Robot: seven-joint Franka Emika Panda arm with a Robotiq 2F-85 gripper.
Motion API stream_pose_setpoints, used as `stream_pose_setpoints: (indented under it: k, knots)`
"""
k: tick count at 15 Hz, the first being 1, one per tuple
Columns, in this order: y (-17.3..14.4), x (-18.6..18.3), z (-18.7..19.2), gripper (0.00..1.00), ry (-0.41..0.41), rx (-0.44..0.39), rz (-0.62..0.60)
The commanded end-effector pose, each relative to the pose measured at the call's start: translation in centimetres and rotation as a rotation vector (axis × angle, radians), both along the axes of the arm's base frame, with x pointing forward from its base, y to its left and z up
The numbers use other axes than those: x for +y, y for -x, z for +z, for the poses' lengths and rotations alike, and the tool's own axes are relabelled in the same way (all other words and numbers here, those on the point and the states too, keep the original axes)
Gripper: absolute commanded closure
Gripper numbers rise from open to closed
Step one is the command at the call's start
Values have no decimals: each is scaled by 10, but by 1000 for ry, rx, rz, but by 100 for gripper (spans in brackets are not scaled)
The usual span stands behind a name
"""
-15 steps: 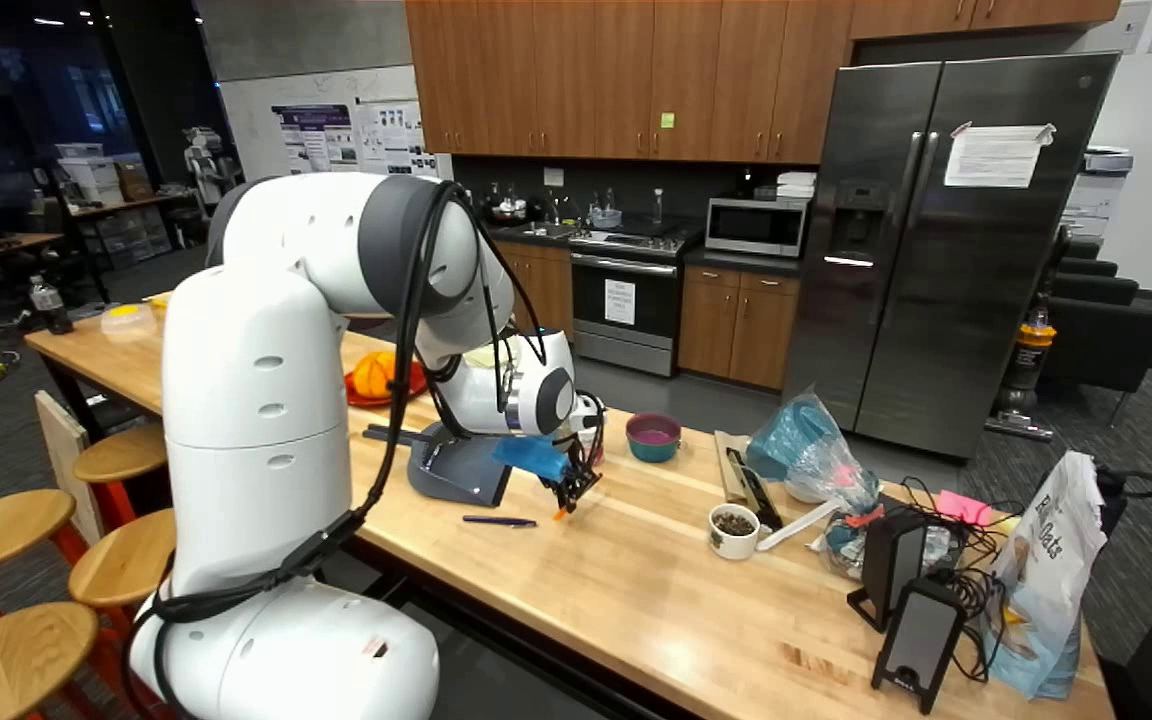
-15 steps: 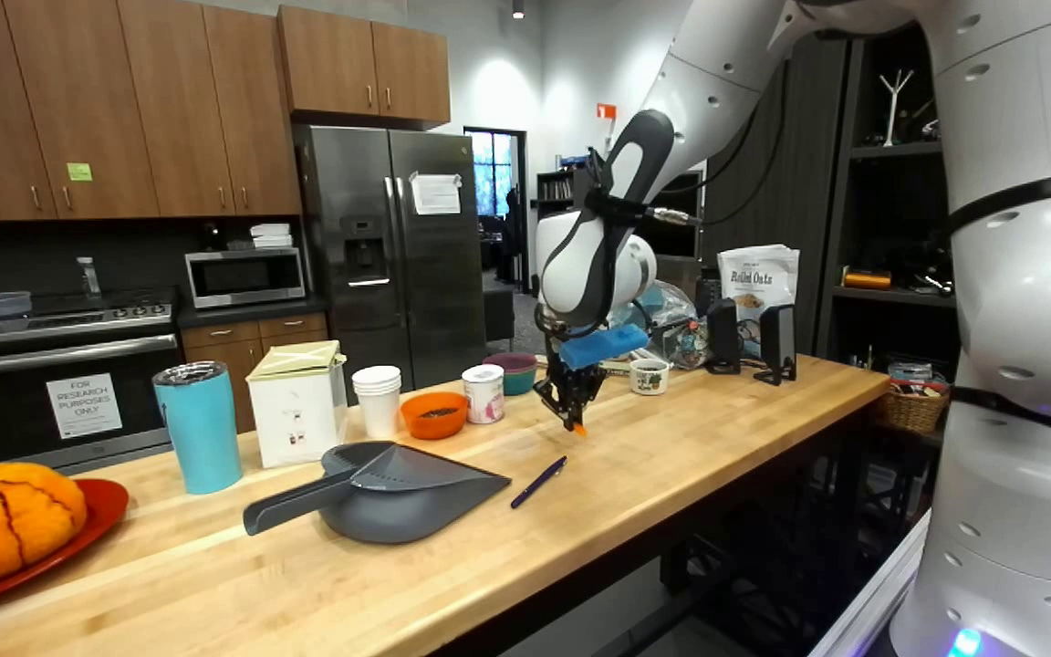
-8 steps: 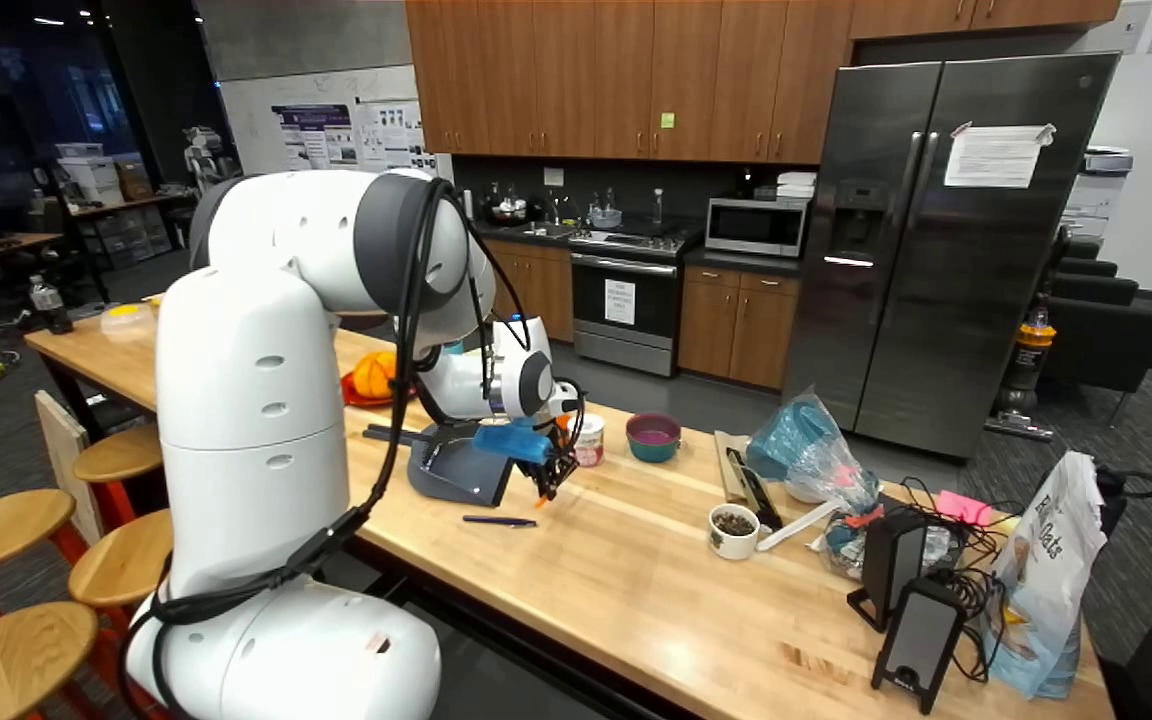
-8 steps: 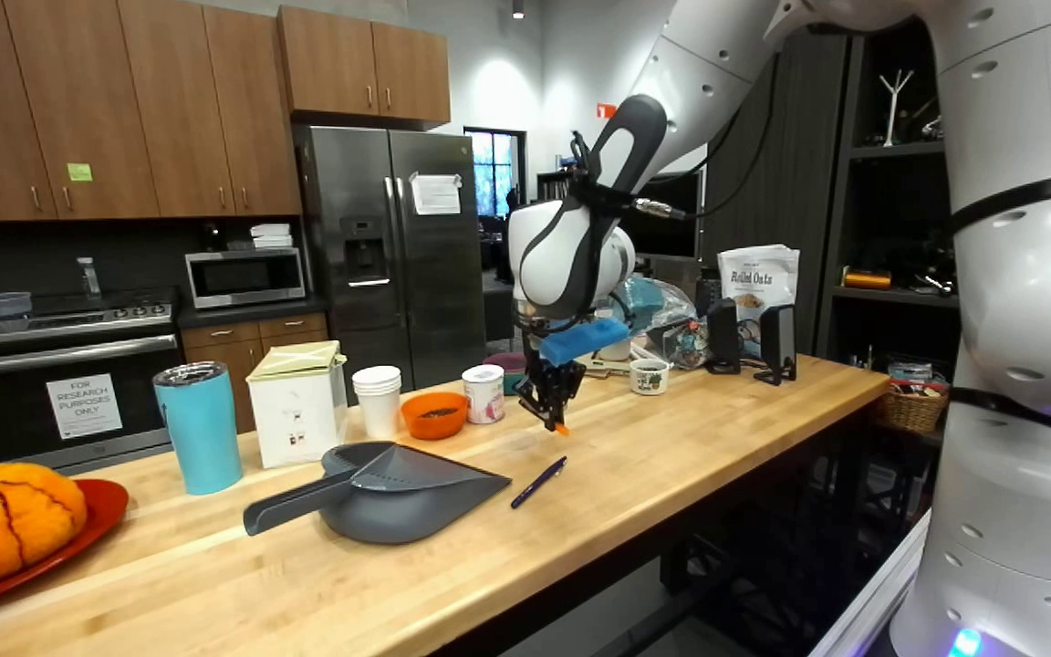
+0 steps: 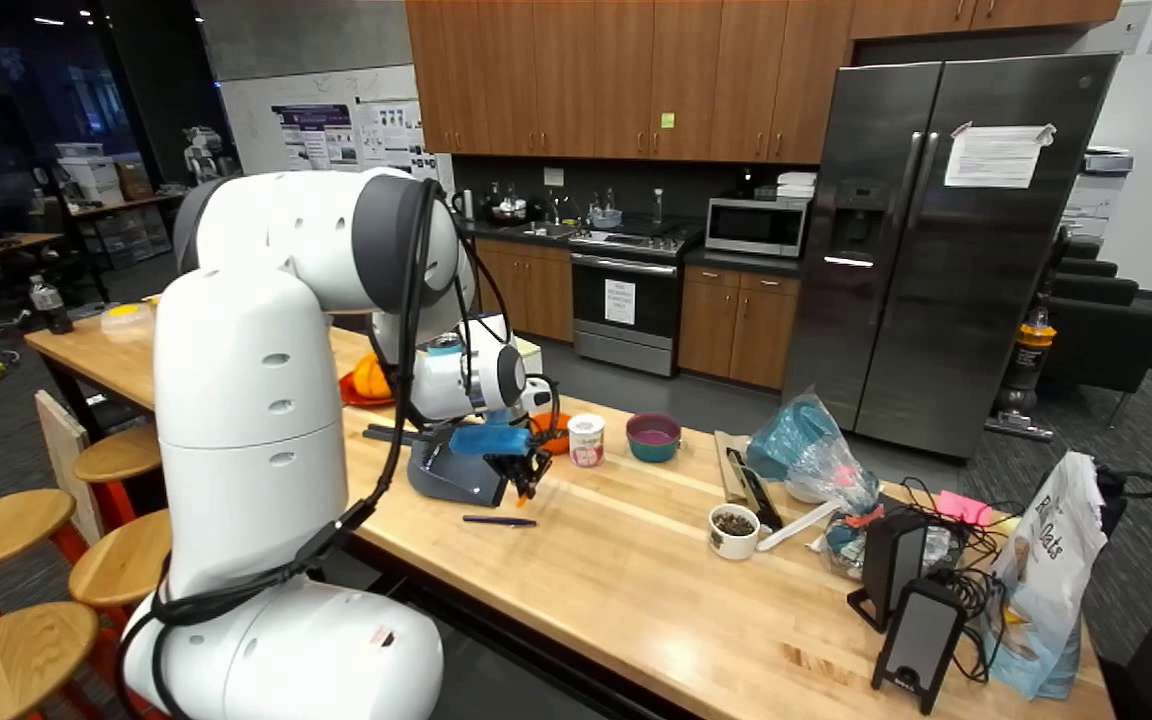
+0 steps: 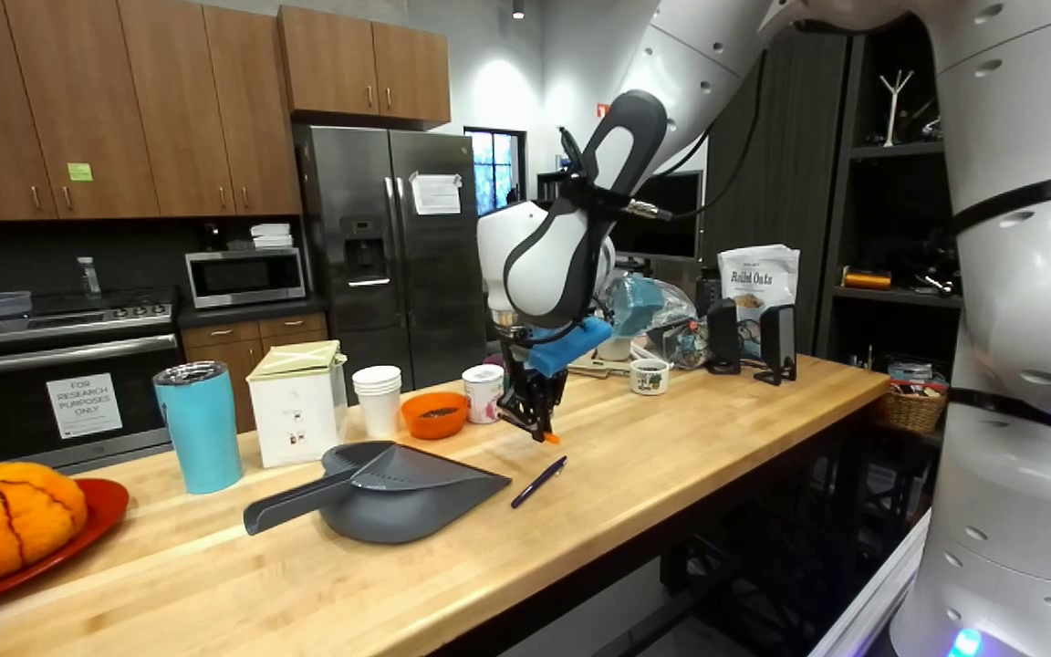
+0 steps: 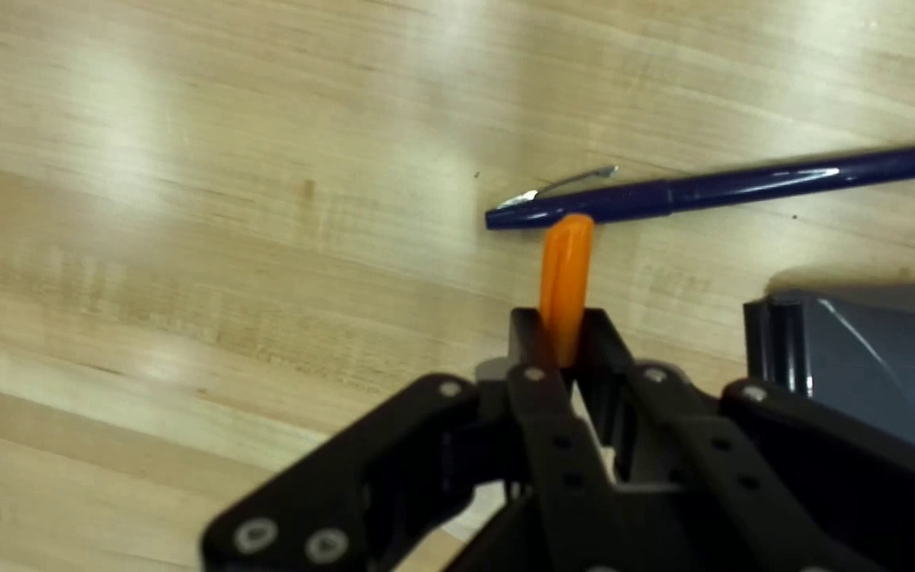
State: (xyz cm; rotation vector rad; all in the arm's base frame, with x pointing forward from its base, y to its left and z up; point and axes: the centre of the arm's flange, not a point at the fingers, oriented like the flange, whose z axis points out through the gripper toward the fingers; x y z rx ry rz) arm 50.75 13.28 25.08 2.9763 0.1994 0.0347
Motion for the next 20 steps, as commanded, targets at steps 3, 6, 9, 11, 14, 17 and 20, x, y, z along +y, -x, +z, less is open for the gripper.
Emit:
stream_pose_setpoints:
  k: [3, 6, 9, 11, 14, 17, 20]
  knots:
    - [8, 30, 4, 96, 50, 0, 95]
    - [12, 45, 5, 96, 60, -4, 135]
    - [15, 55, 6, 96, 64, -7, 168]
    - [15, 60, 6, 96, 64, -12, 187]
    - [16, 70, 8, 96, 55, -28, 219]
    - [17, 80, 7, 96, 35, -52, 244]
    - [18, 86, 4, 96, 21, -52, 260]
